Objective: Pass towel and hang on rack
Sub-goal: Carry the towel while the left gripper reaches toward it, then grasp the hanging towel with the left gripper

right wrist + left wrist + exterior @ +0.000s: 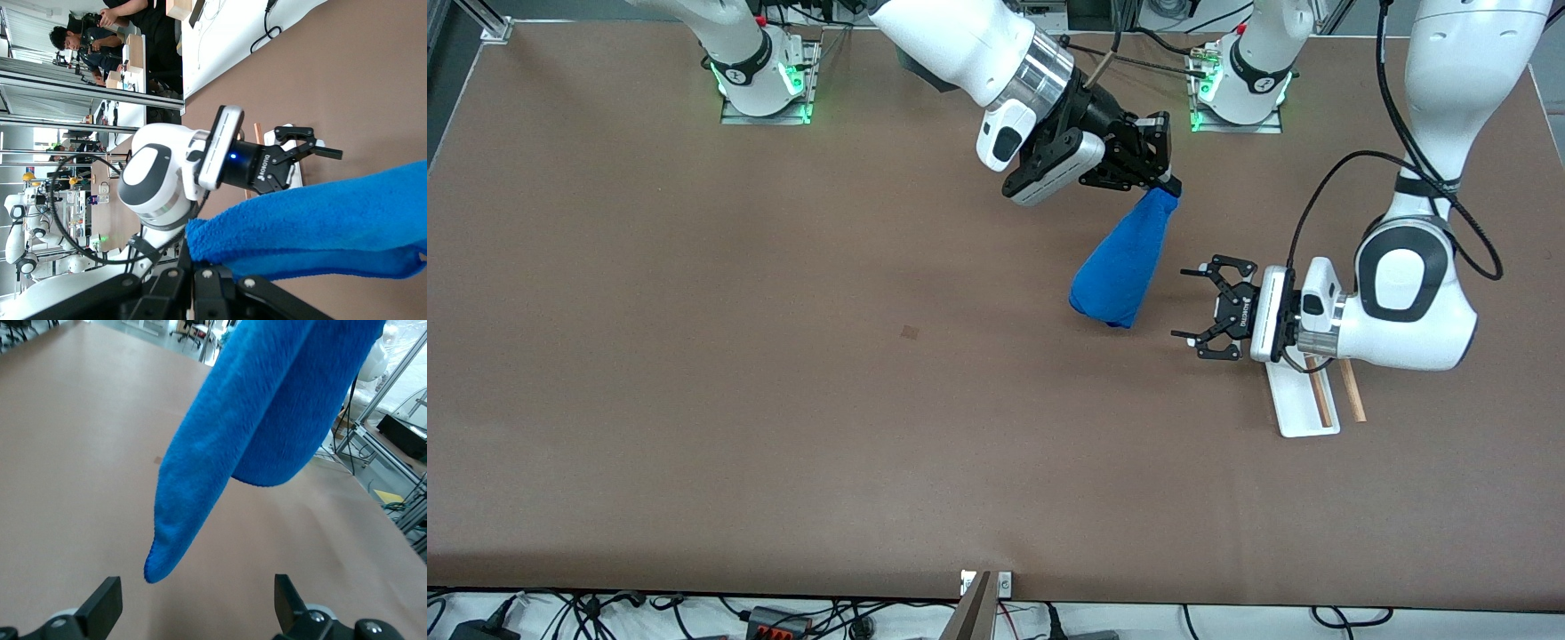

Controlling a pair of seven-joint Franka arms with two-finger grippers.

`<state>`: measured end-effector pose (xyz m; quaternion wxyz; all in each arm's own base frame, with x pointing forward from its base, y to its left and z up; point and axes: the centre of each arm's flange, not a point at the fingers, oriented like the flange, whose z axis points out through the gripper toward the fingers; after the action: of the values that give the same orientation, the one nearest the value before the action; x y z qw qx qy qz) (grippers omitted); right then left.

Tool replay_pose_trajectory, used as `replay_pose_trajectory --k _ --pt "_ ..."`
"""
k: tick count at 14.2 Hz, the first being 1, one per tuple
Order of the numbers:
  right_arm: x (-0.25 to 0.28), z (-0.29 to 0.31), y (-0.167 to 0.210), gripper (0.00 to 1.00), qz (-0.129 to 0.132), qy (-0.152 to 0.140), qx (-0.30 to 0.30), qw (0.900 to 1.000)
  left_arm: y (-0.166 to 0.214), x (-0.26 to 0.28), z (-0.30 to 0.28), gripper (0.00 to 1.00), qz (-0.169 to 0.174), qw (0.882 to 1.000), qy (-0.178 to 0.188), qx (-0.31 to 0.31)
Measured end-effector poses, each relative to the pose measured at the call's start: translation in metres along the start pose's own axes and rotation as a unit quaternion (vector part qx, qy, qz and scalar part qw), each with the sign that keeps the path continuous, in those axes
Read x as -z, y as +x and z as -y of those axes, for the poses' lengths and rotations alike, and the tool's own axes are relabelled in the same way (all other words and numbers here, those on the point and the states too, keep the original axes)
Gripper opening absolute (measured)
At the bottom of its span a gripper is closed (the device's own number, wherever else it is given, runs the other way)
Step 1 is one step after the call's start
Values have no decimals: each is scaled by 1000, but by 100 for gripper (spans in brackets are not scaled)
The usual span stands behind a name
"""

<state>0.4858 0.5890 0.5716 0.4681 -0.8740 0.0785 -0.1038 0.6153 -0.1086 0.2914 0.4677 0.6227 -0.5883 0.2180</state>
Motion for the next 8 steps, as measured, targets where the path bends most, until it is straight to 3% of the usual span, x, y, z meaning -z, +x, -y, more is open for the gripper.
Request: replay_pose_trajectory --k 6,7,8 --pt "0 0 -1 2 -2 -2 7 1000 -16 -54 17 100 -36 997 25 -63" --pt "0 0 -1 2 -3 -3 9 1000 -17 -64 20 97 -39 996 30 -79" --pt "0 0 -1 2 -3 -3 10 1000 -18 -72 22 85 -43 994 34 -96"
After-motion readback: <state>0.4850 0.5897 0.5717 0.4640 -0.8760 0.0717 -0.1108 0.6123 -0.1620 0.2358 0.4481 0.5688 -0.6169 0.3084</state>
